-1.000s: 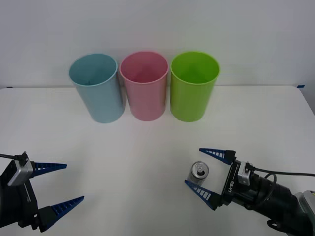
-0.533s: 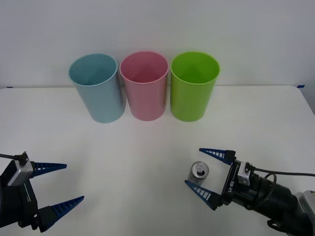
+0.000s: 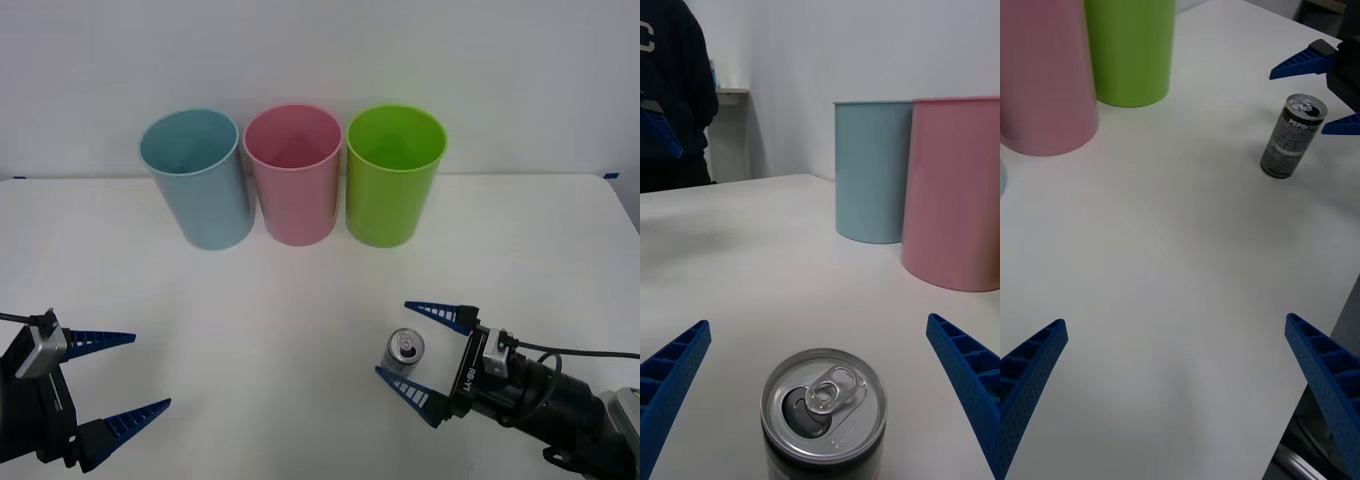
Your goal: Put cans in the blue bin and PET bottles in the pink bin and trash in the green bin.
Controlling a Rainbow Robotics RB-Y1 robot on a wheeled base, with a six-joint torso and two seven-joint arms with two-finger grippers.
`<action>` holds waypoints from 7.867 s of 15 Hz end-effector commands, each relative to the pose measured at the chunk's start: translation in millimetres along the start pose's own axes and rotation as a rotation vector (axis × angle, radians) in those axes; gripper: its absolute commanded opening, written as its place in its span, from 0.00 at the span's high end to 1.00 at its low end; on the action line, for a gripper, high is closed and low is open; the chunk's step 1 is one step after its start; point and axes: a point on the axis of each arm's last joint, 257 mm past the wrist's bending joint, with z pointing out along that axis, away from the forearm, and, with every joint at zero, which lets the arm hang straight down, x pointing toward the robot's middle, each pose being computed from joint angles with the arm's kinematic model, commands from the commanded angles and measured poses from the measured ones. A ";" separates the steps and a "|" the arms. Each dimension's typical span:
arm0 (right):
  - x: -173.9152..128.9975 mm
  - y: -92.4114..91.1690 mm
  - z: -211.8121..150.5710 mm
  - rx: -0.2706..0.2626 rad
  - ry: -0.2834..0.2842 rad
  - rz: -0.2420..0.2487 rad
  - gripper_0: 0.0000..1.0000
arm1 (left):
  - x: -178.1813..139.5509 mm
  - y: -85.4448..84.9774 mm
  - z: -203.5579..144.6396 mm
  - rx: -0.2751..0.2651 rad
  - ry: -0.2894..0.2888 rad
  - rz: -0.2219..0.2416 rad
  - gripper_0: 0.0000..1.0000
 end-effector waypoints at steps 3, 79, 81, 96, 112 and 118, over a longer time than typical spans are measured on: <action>0.0 0.0 0.0 0.000 0.000 0.000 0.00 | 0.0 0.0 0.0 0.000 0.000 0.000 0.00; 0.0 0.0 0.0 0.000 0.000 0.000 0.00 | 0.0 0.0 0.0 0.000 0.000 0.000 0.00; 0.0 0.0 0.0 0.000 0.000 0.000 0.00 | 0.0 0.0 0.0 0.000 0.000 0.000 0.00; -2.1 -4.8 -12.1 0.006 -0.005 0.004 0.00 | 0.0 0.0 0.0 0.000 0.000 0.000 0.00; 30.4 -2.4 -24.2 0.039 0.056 -0.001 0.00 | 0.0 0.0 0.0 0.000 0.000 0.000 0.00; 42.8 -4.7 -16.3 0.051 0.100 -0.020 0.00 | 0.0 0.0 0.0 0.000 0.000 0.000 0.00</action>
